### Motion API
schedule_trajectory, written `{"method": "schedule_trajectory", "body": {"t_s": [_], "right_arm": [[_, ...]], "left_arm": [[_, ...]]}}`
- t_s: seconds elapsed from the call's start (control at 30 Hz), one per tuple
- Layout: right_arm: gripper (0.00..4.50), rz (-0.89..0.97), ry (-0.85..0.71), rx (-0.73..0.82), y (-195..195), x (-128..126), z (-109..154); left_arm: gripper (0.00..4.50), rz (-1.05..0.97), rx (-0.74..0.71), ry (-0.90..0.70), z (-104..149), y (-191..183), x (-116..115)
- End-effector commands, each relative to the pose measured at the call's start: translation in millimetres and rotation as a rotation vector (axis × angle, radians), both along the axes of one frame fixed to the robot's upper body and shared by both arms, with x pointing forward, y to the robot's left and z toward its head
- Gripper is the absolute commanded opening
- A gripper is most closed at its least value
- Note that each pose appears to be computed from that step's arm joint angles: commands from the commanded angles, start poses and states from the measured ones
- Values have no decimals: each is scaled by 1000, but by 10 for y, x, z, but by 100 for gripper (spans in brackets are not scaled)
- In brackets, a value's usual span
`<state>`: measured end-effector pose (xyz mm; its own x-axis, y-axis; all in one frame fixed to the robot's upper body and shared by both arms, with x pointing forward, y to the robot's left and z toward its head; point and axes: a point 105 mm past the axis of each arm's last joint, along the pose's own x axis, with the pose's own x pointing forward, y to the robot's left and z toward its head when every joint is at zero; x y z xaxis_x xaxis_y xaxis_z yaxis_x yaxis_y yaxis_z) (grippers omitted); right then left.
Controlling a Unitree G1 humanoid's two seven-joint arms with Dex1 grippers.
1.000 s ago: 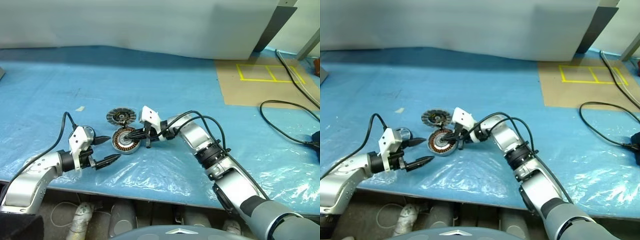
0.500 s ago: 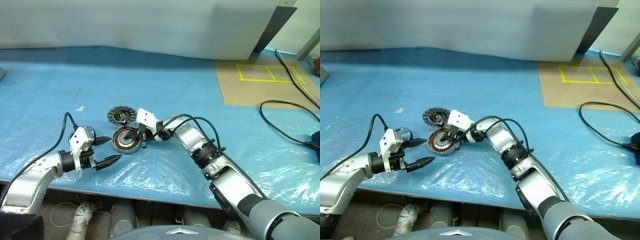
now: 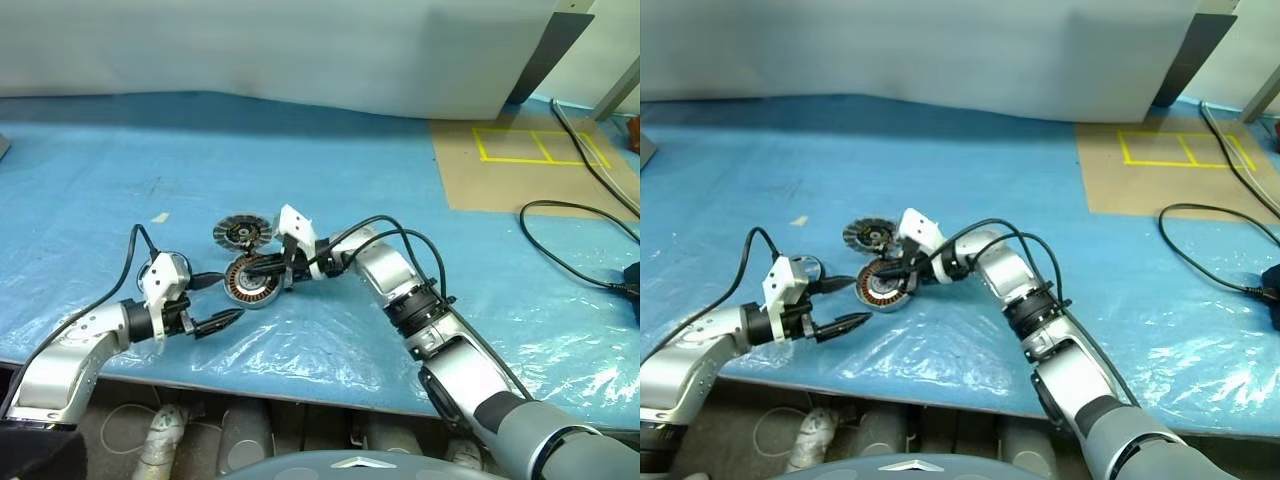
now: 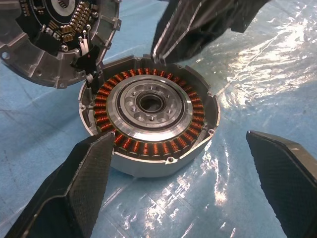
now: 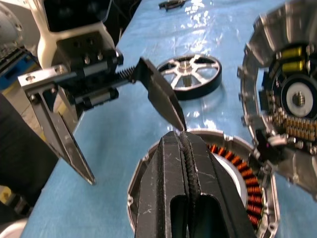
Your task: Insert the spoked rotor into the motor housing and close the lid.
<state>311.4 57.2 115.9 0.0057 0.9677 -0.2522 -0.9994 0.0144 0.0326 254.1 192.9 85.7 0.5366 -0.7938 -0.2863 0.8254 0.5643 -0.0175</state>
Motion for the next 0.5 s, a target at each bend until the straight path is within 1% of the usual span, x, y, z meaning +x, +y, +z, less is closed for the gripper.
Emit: {"method": "schedule_trajectory", "body": {"t_s": [0.03, 0.1, 0.2, 0.27, 0.4, 0.43, 0.5], "right_arm": [[2, -13, -22, 50, 67, 31, 168], [2, -17, -82, -44, 65, 41, 5], [2, -3, -207, -225, 7, 42, -362], [2, -6, -179, -245, -13, 26, -470], [2, -11, -178, -234, -45, 48, -444], [2, -4, -180, -213, -44, 43, -395], [2, 31, -128, -117, -14, -18, -207]], "left_arm": [[450, -11, 3, -26, 43, 0, 1], [450, -7, 3, -26, 41, 12, -1], [450, 0, 4, -27, 40, 21, -3], [450, 2, 4, -28, 41, 18, -9], [450, 5, 3, -27, 43, 20, -22], [450, 5, 3, -26, 40, 20, -29], [450, 6, 4, -26, 39, 20, -36]]}}
